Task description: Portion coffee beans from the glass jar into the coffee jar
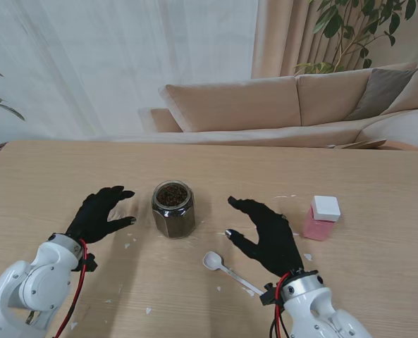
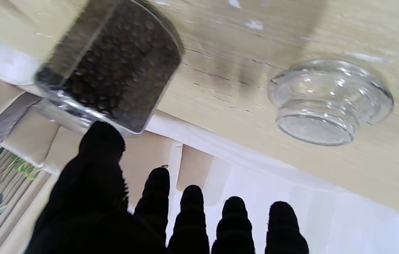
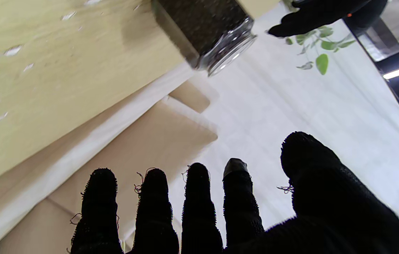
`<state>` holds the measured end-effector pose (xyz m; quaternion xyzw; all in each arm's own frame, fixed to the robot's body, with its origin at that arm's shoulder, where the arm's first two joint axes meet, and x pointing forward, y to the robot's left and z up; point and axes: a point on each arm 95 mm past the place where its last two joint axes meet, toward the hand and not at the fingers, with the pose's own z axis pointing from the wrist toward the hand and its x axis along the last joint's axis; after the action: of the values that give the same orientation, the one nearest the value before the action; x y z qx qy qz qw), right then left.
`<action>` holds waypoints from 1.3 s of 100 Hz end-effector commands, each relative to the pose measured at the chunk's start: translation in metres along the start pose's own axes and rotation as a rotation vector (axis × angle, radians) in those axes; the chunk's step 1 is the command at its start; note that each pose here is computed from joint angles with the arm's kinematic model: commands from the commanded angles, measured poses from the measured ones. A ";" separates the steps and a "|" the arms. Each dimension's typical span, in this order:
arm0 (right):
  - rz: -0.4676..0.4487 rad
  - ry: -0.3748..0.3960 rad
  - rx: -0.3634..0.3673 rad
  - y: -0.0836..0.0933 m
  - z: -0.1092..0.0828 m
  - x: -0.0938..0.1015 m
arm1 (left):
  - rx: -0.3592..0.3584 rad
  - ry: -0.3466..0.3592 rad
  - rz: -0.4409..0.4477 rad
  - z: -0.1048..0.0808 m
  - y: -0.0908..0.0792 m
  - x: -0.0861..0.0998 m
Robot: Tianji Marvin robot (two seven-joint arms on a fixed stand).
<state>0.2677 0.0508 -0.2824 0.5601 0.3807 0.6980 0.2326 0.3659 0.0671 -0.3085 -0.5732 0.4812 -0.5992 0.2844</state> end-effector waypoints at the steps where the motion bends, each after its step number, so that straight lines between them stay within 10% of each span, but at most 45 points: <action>1: -0.021 -0.007 0.002 0.008 -0.003 0.001 | -0.022 0.020 -0.038 -0.008 0.007 0.004; 44: -0.255 -0.169 -0.007 0.059 -0.014 -0.020 | -0.051 0.204 -0.301 -0.059 0.021 0.017; 130: -0.500 -0.459 0.098 0.109 0.016 -0.105 | -0.105 0.286 -0.375 -0.082 0.063 0.026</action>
<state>0.3184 -0.0863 -0.2520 0.5931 0.4744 0.4660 0.4540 0.2753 0.0437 -0.3431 -0.5751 0.4289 -0.6925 0.0765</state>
